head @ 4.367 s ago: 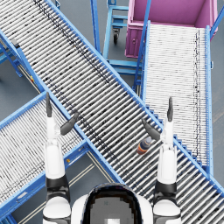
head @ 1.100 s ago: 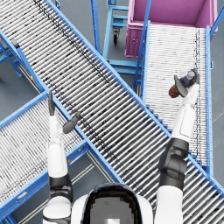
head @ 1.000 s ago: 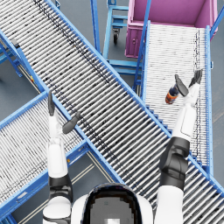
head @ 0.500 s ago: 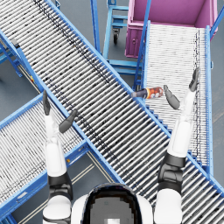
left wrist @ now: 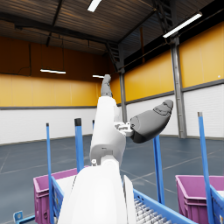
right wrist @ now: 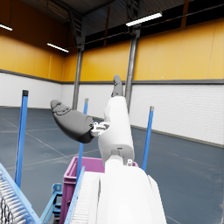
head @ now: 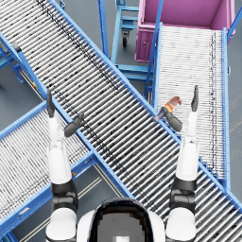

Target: Pick up the oil and place it on the left assembly line, put the cola on the right, and keep Sprite still

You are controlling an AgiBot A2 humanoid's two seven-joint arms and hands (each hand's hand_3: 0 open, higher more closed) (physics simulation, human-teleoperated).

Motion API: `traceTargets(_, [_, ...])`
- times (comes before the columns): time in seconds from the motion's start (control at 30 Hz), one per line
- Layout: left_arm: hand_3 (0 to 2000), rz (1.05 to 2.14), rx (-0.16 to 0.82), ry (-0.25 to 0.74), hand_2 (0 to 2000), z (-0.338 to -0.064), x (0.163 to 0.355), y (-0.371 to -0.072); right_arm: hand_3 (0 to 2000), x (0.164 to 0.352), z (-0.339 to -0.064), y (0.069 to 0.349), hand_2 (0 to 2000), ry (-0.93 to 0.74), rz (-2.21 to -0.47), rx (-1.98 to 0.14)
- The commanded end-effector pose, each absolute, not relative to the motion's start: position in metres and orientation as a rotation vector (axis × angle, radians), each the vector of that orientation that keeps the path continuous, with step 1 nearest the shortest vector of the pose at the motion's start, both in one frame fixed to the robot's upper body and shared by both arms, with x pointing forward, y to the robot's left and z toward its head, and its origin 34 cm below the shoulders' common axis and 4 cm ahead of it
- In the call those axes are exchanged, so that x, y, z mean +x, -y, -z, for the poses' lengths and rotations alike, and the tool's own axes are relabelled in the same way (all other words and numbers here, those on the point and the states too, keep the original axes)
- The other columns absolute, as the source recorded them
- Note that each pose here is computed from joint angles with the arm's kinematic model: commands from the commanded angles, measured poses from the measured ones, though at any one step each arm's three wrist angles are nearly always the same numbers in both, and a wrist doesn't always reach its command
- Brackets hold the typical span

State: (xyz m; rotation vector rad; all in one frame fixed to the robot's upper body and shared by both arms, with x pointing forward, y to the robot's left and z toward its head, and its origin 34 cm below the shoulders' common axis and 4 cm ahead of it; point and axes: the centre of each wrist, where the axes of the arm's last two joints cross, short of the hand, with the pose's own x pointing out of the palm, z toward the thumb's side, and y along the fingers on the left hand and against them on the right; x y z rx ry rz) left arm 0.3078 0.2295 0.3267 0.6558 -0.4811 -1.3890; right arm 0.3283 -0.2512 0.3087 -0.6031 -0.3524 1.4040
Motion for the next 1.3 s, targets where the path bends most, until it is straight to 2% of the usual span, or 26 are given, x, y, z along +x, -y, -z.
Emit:
traceTargets(0.03, [0, 1.398, 0.645, 0.478, 0, -0.323, 0.307, -0.229, 0, 0.327, -0.306, 0.25, 0, 0.35, -1.416, -0.594])
traceTargets(0.43, [0, 1.582, 0.422, 0.453, 0, -0.278, 0.287, -0.217, 0, 0.298, -0.267, 0.228, 0, 0.359, -1.671, -0.419])
traceTargets(0.73, [0, 1.726, 0.183, 0.411, 0, -0.242, 0.265, -0.205, 0, 0.268, -0.239, 0.209, 0, 0.37, -1.888, -0.225])
traceTargets(0.77, [0, 1.753, 0.126, 0.398, 0, -0.235, 0.259, -0.203, 0, 0.261, -0.233, 0.204, 0, 0.373, -1.932, -0.178])
traceTargets(0.93, [0, 1.772, 0.084, 0.39, 0, -0.23, 0.255, -0.201, 0, 0.256, -0.229, 0.201, 0, 0.375, -1.964, -0.142])
traceTargets(1.3, [0, 1.777, 0.074, 0.388, 0, -0.229, 0.255, -0.201, 0, 0.255, -0.229, 0.201, 0, 0.376, -1.971, -0.134])
